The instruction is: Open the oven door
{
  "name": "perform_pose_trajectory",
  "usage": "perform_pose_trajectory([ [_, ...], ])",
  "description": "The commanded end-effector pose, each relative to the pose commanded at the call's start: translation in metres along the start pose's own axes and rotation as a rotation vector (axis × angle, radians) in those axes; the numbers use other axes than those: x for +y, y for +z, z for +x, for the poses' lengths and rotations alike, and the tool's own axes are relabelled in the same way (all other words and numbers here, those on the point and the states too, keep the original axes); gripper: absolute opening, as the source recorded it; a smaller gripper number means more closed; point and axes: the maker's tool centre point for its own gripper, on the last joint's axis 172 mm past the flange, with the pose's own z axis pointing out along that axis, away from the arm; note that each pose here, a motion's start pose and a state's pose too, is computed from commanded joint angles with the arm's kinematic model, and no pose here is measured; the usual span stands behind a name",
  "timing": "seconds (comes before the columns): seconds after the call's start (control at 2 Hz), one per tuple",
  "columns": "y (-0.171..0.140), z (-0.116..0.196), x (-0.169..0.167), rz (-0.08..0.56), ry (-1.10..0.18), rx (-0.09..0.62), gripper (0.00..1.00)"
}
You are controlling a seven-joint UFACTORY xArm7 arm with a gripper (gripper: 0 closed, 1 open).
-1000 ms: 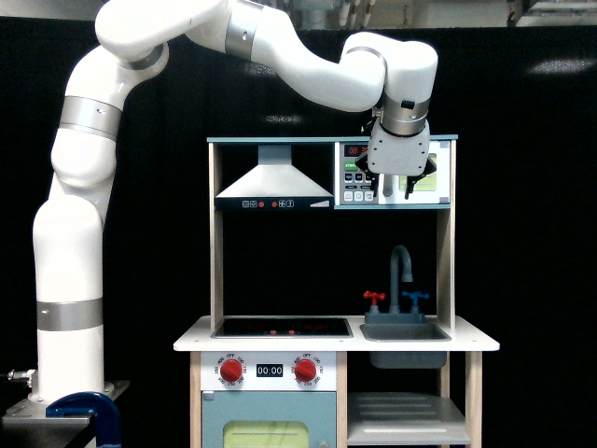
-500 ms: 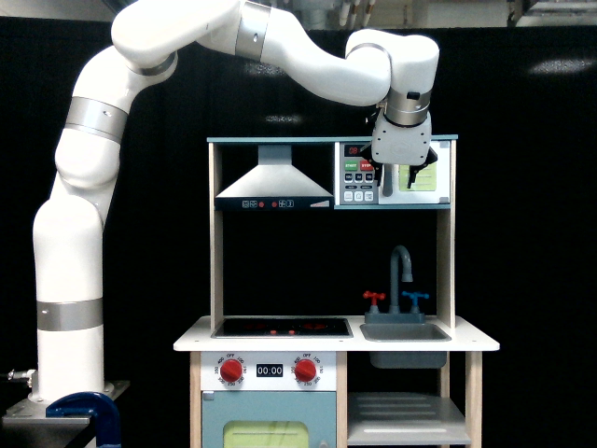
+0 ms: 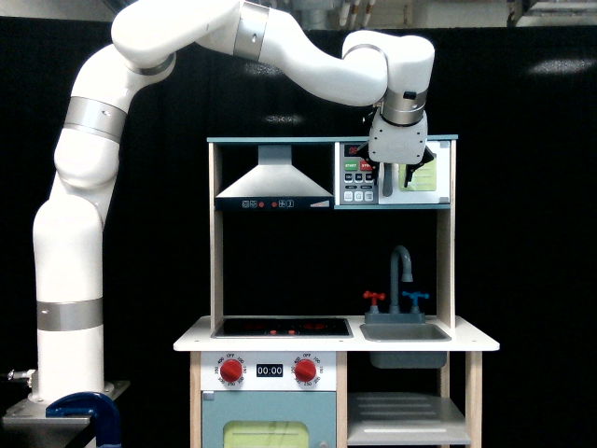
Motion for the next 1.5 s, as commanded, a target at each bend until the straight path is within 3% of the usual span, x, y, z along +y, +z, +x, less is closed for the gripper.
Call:
perform_pose_trajectory([
  [0.5, 0.000, -0.002, -0.004, 0.000, 0.000, 0.000, 0.00],
  [1.0, -0.015, -0.018, 0.002, 0.000, 0.000, 0.000, 0.00],
  [1.5, -0.046, -0.047, 0.041, 0.000, 0.000, 0.000, 0.00],
])
